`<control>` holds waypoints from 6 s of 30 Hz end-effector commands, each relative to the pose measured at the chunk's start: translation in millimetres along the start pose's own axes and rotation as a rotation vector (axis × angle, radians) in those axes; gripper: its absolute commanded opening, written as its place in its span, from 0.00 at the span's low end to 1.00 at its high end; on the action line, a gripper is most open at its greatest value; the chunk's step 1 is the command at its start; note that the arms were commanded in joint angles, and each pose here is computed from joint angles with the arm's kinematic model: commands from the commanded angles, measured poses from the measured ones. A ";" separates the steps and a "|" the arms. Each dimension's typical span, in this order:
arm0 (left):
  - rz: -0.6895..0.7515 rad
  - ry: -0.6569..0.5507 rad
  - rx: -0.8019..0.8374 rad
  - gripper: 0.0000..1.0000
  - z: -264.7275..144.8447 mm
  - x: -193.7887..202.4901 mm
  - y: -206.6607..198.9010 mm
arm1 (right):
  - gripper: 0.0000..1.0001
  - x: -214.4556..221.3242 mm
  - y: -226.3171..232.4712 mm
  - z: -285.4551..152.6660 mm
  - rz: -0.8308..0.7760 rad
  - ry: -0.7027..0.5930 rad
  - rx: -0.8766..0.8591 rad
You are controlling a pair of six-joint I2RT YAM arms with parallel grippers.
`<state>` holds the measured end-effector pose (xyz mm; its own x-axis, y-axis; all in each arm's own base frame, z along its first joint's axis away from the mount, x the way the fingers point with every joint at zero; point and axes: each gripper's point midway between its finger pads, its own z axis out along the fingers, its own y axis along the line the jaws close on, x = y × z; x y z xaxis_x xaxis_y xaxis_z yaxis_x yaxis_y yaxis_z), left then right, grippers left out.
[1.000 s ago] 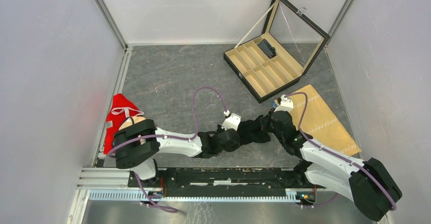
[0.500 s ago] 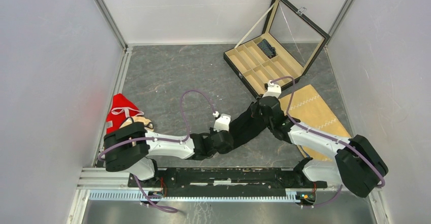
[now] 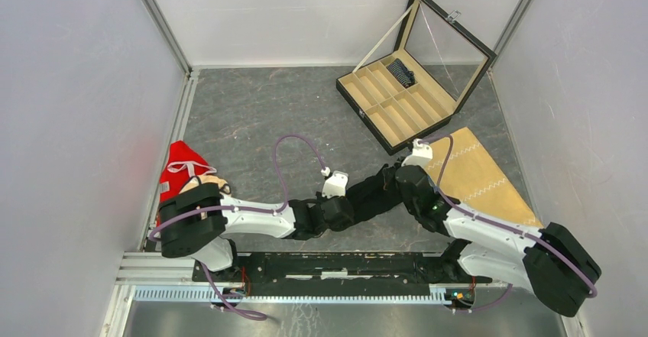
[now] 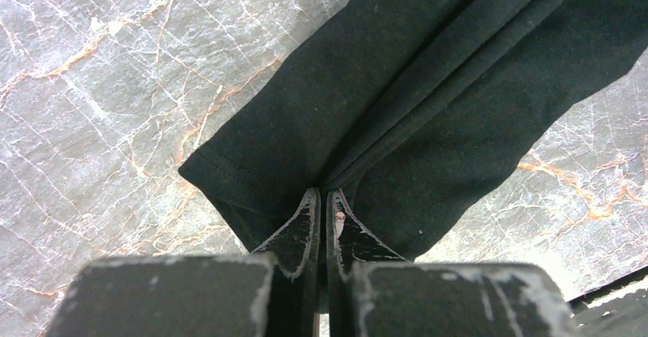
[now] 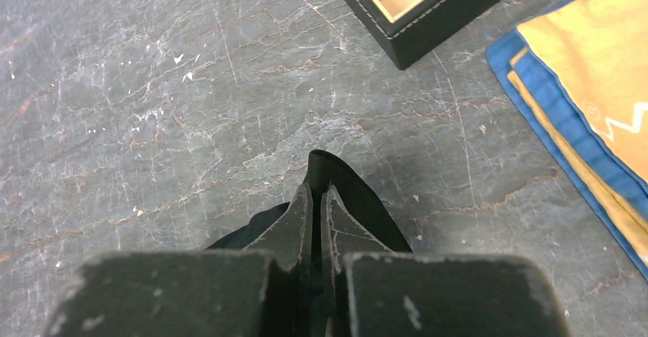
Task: Roll the underwear
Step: Fold the underwear at the center of the board.
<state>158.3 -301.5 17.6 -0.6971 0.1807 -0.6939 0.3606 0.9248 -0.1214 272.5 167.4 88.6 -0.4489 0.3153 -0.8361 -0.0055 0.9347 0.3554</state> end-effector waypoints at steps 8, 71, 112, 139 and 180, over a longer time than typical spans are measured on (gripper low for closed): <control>0.122 0.268 -0.144 0.02 -3.5 77.7 50.8 | 0.01 -0.8 -28.3 -14.2 0.126 -0.103 0.065; 0.049 0.010 -0.124 0.02 -79.9 -28.9 50.5 | 0.00 -38.6 71.0 40.2 0.054 -0.093 -0.146; 0.118 0.151 0.214 0.02 -29.9 34.3 -15.6 | 0.00 -4.8 54.5 45.4 -0.001 -0.031 -0.138; 0.137 0.271 0.066 0.02 3.6 83.3 11.2 | 0.00 52.0 -25.3 -7.1 0.238 -0.023 0.018; -0.047 0.327 -0.072 0.02 -20.3 116.5 62.1 | 0.00 43.4 -2.8 52.8 0.038 -0.002 0.105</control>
<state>121.7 -316.6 17.5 -0.8031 -0.0035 -0.5959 0.3210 0.8399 -0.4376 298.6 196.7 27.7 -0.4666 0.3758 -0.8006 0.1103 0.9229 0.3689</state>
